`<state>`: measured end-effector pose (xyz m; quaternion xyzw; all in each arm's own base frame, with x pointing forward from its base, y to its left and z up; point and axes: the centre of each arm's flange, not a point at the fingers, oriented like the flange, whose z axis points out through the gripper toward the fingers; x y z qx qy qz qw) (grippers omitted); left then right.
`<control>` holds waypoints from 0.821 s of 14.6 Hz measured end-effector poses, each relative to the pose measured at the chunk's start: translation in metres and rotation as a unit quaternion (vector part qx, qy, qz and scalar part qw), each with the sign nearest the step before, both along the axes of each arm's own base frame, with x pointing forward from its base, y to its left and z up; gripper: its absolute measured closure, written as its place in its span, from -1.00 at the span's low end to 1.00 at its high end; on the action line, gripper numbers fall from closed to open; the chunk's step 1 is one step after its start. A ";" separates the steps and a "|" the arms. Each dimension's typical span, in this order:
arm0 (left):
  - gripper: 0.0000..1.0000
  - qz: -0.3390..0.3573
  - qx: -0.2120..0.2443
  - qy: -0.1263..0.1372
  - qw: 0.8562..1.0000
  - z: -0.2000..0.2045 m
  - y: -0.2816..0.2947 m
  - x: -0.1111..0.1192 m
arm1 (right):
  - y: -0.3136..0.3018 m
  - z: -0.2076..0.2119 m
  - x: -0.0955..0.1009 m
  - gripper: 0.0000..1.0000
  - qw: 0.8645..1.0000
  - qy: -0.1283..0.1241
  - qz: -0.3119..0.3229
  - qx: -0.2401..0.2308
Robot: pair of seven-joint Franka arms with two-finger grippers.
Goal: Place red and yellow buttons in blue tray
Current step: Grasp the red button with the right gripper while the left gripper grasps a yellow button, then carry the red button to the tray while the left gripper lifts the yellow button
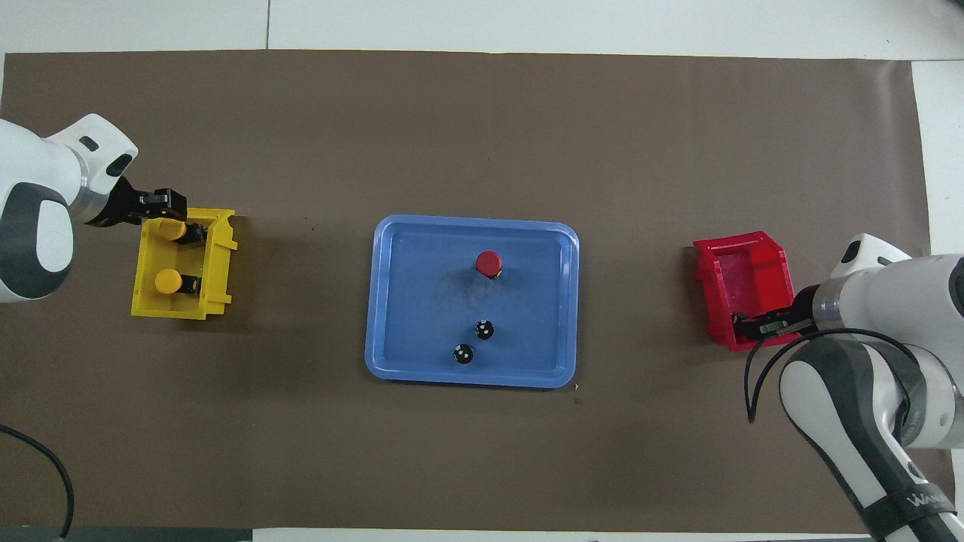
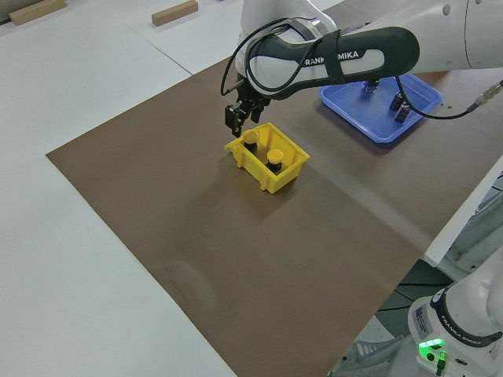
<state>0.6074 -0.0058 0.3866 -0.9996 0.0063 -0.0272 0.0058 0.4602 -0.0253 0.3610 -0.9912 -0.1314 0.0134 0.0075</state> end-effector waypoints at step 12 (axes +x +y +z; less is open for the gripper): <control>-0.44 -0.013 0.000 0.016 1.000 -0.018 -0.010 -0.009 | 0.000 -0.017 -0.008 0.07 1.000 -0.006 -0.002 0.000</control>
